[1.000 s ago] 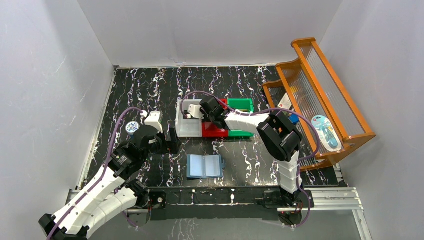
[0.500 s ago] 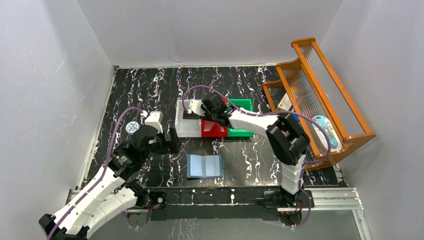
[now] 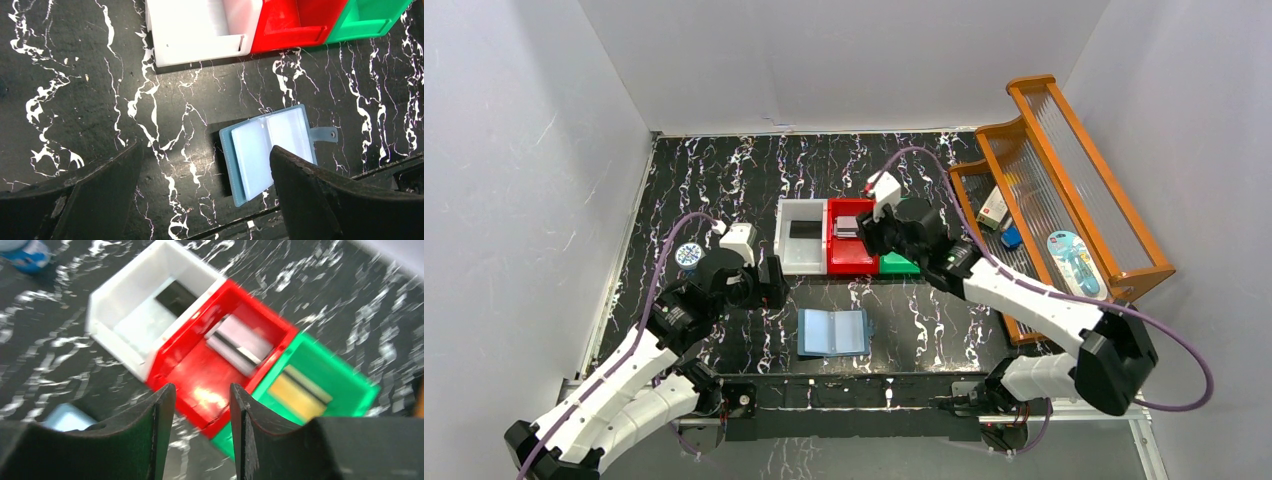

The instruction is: Take the credit cards out of the card holder

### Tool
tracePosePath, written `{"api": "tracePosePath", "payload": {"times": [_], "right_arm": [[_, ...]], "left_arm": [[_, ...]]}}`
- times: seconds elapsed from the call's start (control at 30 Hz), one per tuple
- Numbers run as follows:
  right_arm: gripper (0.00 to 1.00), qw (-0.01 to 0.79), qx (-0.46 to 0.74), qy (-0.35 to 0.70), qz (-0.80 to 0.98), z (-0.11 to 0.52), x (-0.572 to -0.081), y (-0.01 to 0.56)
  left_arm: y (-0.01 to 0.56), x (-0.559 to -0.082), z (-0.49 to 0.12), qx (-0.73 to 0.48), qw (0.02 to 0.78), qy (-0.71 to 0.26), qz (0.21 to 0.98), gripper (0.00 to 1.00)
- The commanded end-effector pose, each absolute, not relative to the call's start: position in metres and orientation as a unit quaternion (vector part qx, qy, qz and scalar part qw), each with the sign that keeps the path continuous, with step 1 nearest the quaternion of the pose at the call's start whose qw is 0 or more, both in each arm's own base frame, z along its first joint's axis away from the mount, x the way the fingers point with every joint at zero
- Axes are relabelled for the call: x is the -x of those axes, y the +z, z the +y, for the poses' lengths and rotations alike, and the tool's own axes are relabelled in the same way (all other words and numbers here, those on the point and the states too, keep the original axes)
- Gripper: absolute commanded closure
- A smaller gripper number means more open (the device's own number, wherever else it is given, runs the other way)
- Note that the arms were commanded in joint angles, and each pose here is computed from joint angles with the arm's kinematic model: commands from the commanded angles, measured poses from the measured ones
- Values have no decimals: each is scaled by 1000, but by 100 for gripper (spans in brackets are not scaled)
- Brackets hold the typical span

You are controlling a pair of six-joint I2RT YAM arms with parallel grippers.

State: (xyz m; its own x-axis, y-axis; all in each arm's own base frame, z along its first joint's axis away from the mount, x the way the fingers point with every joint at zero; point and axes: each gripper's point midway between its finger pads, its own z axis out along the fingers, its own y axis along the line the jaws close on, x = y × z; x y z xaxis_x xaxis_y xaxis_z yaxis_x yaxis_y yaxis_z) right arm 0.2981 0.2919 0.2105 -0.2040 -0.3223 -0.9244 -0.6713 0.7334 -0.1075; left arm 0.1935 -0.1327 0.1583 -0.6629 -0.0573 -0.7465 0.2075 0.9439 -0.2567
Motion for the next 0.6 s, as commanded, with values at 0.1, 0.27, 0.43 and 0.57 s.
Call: {"api": "tracePosePath", "payload": {"times": [0.1, 0.27, 0.43, 0.57], "right_arm": [[46, 418, 155, 381, 810, 308, -231, 199], [46, 346, 115, 430, 826, 309, -203, 183], [46, 302, 91, 483, 817, 316, -184, 179], [47, 273, 79, 476, 832, 316, -178, 165]], "left_arm": [[151, -194, -140, -58, 394, -166, 902, 3], [147, -193, -144, -61, 383, -171, 906, 3], [157, -193, -147, -42, 385, -187, 903, 6], [192, -193, -166, -31, 417, -266, 869, 12]]}}
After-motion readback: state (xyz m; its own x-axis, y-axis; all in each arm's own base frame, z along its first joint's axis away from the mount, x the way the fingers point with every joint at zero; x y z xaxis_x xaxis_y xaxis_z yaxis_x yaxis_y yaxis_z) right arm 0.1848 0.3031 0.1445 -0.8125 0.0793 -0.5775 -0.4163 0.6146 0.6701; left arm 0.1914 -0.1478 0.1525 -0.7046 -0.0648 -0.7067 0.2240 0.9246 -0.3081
